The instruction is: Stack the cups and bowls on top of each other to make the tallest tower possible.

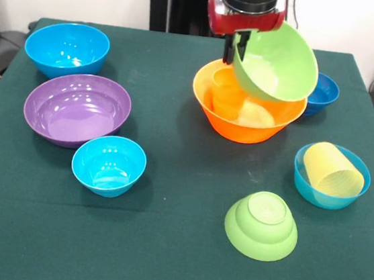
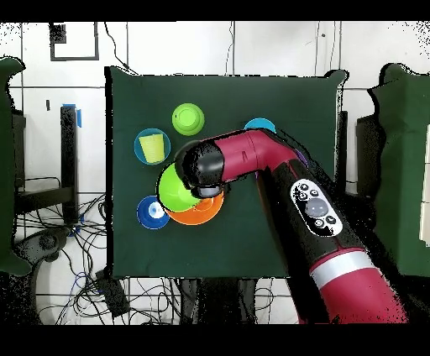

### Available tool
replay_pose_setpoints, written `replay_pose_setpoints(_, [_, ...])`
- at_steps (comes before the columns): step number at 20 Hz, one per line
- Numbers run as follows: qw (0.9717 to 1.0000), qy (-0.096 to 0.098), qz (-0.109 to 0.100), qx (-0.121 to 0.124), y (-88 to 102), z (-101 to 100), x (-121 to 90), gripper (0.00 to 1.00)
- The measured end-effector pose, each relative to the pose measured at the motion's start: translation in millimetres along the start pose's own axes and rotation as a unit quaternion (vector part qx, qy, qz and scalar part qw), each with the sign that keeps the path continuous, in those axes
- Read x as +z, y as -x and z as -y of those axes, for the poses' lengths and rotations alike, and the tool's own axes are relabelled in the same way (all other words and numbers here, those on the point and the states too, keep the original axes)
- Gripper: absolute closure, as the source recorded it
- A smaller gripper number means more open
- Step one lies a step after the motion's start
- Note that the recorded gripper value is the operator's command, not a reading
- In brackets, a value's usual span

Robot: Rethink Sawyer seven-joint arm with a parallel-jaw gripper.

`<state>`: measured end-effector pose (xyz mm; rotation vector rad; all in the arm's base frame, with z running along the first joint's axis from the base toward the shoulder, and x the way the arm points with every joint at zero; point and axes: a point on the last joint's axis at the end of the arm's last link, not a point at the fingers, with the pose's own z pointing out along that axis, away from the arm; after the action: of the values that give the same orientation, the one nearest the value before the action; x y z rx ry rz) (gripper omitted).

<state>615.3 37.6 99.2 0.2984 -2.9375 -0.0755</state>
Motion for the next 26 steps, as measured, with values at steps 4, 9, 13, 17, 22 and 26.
replay_pose_setpoints(4, [1.0,0.006,0.002,0.0,0.1,-5,-6,1.0])
replay_pose_setpoints(9, [0.9999,0.015,0.006,0.003,2.7,-6,-11,1.0])
replay_pose_setpoints(13, [0.9998,0.019,0.007,0.008,2.9,-2,-13,1.0])
replay_pose_setpoints(17, [0.9996,0.021,0.008,0.015,1.6,8,-14,1.0])
replay_pose_setpoints(22, [0.9993,0.022,0.008,0.028,-1.8,25,-14,1.0])
replay_pose_setpoints(26, [0.9991,0.022,0.008,0.034,-3.9,34,-14,1.0])
